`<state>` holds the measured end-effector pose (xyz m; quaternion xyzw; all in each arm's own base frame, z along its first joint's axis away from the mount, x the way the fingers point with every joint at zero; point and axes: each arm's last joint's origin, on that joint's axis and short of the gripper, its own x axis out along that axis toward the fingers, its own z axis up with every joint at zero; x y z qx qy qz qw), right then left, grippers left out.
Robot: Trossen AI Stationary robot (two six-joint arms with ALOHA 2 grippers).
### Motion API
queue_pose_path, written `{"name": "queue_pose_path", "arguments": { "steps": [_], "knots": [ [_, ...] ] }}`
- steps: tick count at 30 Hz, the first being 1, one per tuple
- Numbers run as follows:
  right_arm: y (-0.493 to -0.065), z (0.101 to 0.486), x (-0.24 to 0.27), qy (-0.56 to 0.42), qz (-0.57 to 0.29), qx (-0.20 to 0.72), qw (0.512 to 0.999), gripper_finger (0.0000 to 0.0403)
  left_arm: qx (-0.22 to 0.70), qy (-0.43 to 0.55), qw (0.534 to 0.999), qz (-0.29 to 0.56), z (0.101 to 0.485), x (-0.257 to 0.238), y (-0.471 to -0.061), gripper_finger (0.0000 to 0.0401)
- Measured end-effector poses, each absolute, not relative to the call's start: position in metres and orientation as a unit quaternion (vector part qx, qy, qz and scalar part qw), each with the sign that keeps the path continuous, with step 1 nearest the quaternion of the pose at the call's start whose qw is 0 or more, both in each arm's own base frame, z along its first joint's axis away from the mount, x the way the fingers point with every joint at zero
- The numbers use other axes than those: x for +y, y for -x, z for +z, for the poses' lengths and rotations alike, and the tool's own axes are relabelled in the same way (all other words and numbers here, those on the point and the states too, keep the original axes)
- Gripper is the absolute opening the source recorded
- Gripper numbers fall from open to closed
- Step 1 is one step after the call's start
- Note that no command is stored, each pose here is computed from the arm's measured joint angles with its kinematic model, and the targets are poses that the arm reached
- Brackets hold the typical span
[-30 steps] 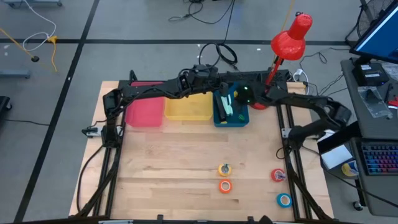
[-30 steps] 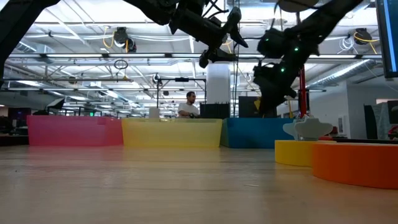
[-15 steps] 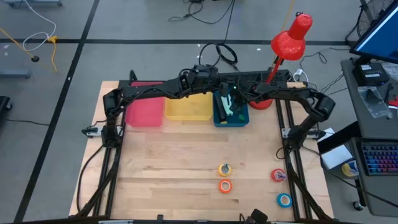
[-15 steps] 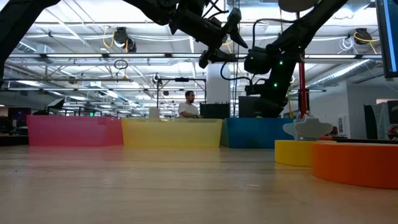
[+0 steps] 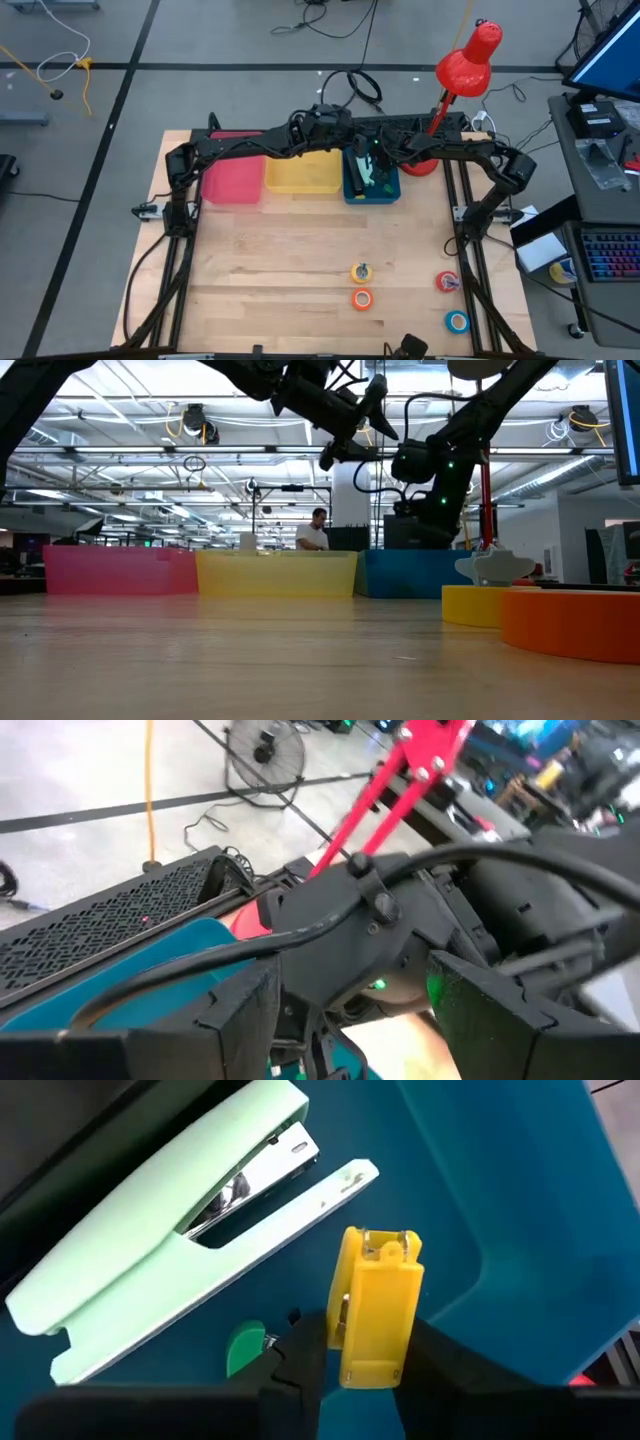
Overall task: Pick and place Stapler, Stapler remover, tape
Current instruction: Put the yellow small stapler into the blue bin, then put the blue stapler remover into the red bin
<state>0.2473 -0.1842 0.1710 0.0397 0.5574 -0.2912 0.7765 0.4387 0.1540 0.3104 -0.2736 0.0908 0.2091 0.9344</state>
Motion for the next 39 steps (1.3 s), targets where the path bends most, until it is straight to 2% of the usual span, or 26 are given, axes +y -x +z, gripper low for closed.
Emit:
{"name": "queue_pose_path", "arguments": {
  "steps": [6,10,19,30,39],
  "knots": [
    [-0.247,0.170,-0.184,-0.040,-0.291,0.559,0.775,0.0141,0.121,0.240,0.952,0.144,0.317,0.145,-0.435,0.0248],
    [-0.246,0.171,-0.185,-0.025,-0.313,0.564,0.764,0.0162,0.177,0.233,0.948,0.122,0.317,0.133,-0.429,0.0248],
    [-0.244,0.184,-0.182,-0.021,-0.327,0.544,0.772,0.0169,0.321,0.191,0.923,0.093,0.323,0.064,-0.407,0.0248],
    [-0.236,0.232,-0.158,-0.054,-0.360,0.454,0.813,0.0166,0.285,0.144,0.948,0.017,0.340,-0.025,-0.410,0.0248],
    [-0.222,0.260,-0.122,-0.038,-0.335,0.412,0.847,0.0169,0.316,0.168,0.933,0.043,0.316,-0.031,-0.403,0.0248]
  ]
}}
